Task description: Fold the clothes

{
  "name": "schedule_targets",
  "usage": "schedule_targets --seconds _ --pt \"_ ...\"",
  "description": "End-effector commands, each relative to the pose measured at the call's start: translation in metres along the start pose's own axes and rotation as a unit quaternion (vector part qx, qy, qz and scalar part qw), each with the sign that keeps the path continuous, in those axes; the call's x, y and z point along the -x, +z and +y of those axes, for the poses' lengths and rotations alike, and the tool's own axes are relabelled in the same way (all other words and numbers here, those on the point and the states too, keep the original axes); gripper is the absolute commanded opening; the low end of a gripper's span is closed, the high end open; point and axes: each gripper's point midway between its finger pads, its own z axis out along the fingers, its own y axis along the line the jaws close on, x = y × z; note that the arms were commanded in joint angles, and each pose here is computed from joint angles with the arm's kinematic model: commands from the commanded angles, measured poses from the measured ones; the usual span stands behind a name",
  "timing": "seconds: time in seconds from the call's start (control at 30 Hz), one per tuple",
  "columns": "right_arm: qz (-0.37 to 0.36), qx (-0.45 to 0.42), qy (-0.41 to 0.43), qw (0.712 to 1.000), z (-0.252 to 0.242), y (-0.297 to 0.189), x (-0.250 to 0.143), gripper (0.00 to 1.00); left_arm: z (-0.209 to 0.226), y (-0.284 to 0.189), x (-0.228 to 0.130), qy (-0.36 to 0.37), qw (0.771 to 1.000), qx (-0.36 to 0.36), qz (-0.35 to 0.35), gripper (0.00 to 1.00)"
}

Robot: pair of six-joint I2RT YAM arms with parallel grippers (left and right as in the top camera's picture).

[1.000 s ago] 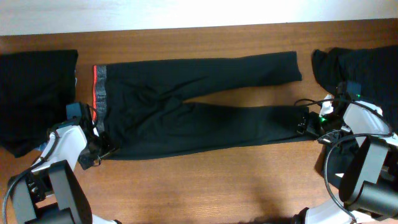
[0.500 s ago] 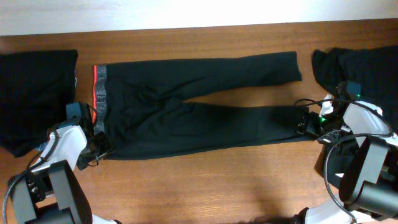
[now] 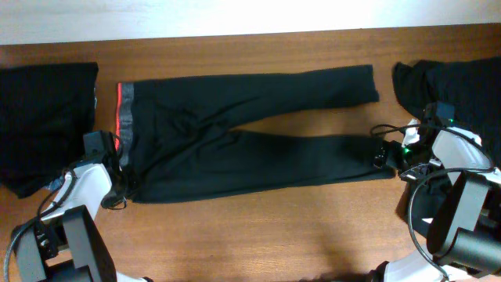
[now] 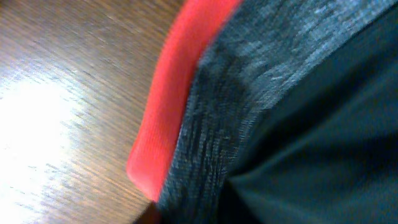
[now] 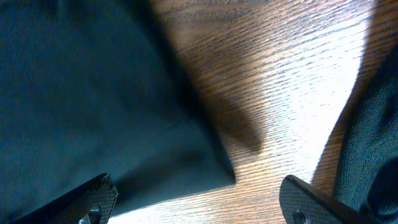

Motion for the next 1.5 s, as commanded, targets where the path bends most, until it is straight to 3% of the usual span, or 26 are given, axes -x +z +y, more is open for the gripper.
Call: schedule_targets --seconds 0.0,0.53,0.9,0.97,1.07,1.13,1.17,1.47 --pt "0.008 0.005 0.001 1.0 0.002 0.004 -0.004 0.89 0.004 0.014 -0.022 -0.002 0.999 0.004 0.038 0.04" --pt "0.014 0.001 0.002 1.0 0.001 0.007 -0.007 0.88 0.009 0.013 -0.036 0.002 0.998 0.014 0.066 0.01" --pt "0.085 0.0 0.014 0.996 -0.006 0.043 -0.025 0.88 0.009 0.013 -0.036 0.002 0.998 0.014 0.066 0.01" --pt "0.09 0.0 0.015 0.996 -0.006 0.047 -0.026 0.82 0.009 0.013 -0.036 0.001 0.998 0.014 0.066 0.01" --pt "0.092 0.001 0.016 0.996 -0.006 0.046 -0.027 0.42 0.009 0.013 -0.036 0.001 0.998 0.014 0.066 0.01" --pt "0.094 0.001 0.016 0.995 -0.006 0.046 -0.028 0.09 0.009 0.013 -0.036 0.001 0.998 0.014 0.067 0.01" --pt "0.095 0.001 0.016 0.995 -0.006 0.046 -0.028 0.04 0.009 0.013 -0.037 0.001 0.998 0.014 0.068 0.01" --pt "0.081 0.002 0.014 0.997 0.0 0.016 -0.009 0.04 0.009 -0.006 -0.038 0.004 0.995 0.016 0.099 0.0"
